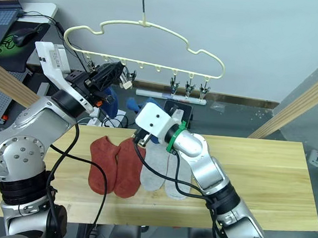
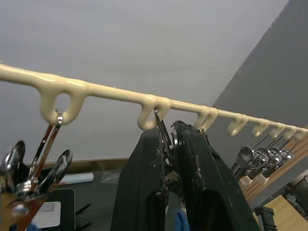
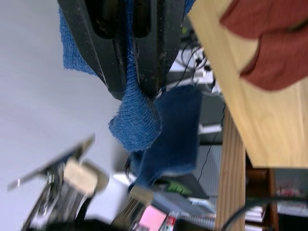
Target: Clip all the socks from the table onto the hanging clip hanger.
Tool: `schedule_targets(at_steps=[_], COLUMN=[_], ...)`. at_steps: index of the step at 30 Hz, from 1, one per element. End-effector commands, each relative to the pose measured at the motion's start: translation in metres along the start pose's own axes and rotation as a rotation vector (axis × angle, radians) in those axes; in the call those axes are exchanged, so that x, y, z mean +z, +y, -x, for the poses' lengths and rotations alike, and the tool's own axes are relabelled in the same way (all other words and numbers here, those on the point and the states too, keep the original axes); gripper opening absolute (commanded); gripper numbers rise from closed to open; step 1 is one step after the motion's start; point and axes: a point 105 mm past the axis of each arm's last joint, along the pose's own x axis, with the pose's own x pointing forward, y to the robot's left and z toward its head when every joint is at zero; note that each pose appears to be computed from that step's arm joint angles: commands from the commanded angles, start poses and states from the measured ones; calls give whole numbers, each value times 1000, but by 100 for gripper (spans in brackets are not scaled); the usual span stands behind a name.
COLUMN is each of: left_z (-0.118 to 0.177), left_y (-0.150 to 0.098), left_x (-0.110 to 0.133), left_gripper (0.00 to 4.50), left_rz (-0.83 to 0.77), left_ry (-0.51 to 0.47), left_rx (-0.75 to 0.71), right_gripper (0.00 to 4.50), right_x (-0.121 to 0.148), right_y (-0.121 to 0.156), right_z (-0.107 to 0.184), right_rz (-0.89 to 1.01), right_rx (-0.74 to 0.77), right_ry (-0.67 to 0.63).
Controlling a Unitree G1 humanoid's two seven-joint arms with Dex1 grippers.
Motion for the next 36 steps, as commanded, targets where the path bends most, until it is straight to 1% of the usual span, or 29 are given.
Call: schedule_targets(at_steps=[1, 15, 29, 31, 33, 34, 36], left_z=[2, 7, 8, 9, 11, 11, 11], left_y=[-19, -15, -16, -15, -13, -12, -13], left_x=[18, 13, 8, 10, 11, 11, 11], left_gripper=[14, 14, 14, 14, 85, 107, 174], left_rz=[-39, -43, -28, -15, -10, -8, -6], left_ry=[-61, -52, -38, -55, -61, -60, -59], left_rx=[-69, -49, -49, -43, -37, -37, -40], right_gripper=[0, 0, 0, 0, 0, 0, 0], right_x=[16, 25, 36, 37, 37, 38, 37], right_y=[-7, -18, -12, -12, -11, -11, -10], right_z=[-6, -13, -23, -24, -26, -26, -27], right_rz=[20, 17, -41, -42, -42, -42, -43], right_rx=[-44, -132, -133, -128, -122, -121, -118], right_ry=[-73, -129, -162, -166, -168, -168, -168])
